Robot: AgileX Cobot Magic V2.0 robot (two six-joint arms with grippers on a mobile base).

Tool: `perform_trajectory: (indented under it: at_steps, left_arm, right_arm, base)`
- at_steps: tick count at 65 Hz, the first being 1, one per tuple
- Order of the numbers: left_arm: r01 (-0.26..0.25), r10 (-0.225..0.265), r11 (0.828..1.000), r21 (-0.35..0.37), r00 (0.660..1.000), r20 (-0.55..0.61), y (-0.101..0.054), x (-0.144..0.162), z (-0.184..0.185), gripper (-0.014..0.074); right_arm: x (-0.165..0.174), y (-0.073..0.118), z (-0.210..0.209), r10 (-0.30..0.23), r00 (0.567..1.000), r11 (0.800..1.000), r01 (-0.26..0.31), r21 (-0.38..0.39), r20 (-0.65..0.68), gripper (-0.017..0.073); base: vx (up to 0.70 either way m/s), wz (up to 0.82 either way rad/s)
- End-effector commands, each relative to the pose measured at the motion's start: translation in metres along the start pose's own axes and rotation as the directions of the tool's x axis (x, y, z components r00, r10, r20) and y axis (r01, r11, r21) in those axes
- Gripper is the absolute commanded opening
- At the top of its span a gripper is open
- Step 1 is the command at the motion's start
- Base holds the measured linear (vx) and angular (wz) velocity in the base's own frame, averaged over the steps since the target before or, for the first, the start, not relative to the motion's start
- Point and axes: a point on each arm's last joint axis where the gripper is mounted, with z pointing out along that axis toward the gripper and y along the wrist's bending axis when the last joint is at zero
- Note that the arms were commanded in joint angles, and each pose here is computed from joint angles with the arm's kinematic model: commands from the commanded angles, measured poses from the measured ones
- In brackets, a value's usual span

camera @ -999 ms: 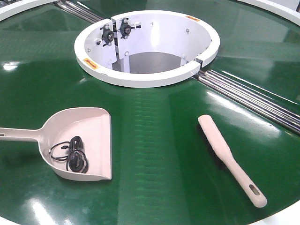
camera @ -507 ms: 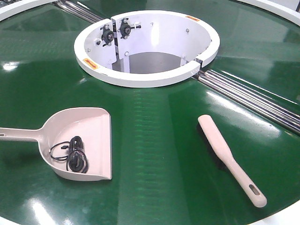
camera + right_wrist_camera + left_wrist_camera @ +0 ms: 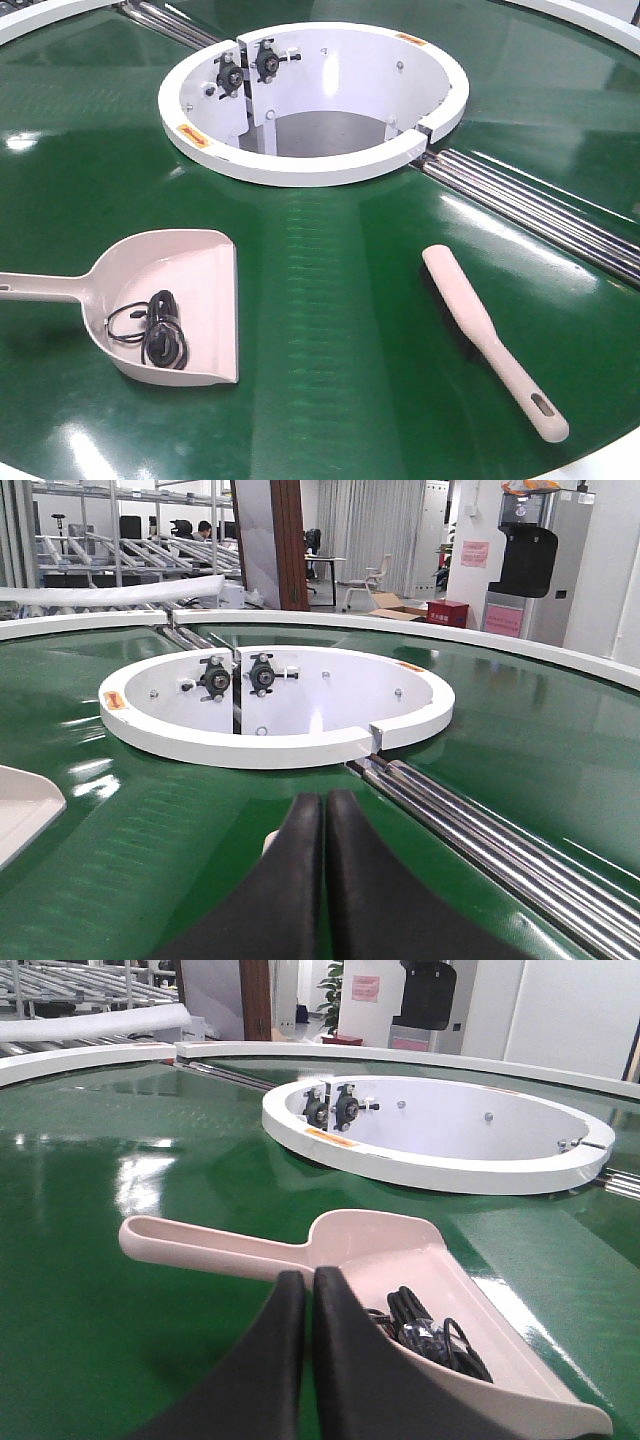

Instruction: Clean and inspect green conveyor with broom and dustpan

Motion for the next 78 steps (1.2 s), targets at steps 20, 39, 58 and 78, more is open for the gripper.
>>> perform_trajectory:
  at_steps: [20, 39, 58, 78]
  left_arm:
    - [0.009, -0.009, 1.0, -0.003, 0.996, 0.083, 0.0, -0.004, -0.001, -0.0006]
    - [0.009, -0.009, 1.0, -0.003, 0.996, 0.083, 0.0, -0.004, -0.001, -0.0006]
    - [0.009, -0.009, 1.0, -0.003, 0.996, 0.083, 0.0, -0.004, -0.001, -0.0006]
    - [0.009, -0.009, 1.0, -0.003, 0.996, 0.083, 0.0, -0.004, -0.001, -0.0006]
  right_arm:
    - [-0.015, -0.001, 0.0, -0.008, 0.996, 1.0, 0.007, 0.009, 0.092, -0.0008]
    - [-0.015, -0.001, 0.0, -0.008, 0.996, 1.0, 0.007, 0.009, 0.092, -0.0008]
    - [-0.015, -0.002, 0.0, -0.019, 0.996, 0.999, 0.017, 0.03, 0.089, -0.0008]
    - [-0.004, -0.014, 0.0, -0.033, 0.998, 0.976, 0.021, 0.215, 0.049, -0.0008]
  base:
    - [0.0, 0.0]
    - [0.0, 0.0]
    - [0.0, 0.0]
    - [0.0, 0.0]
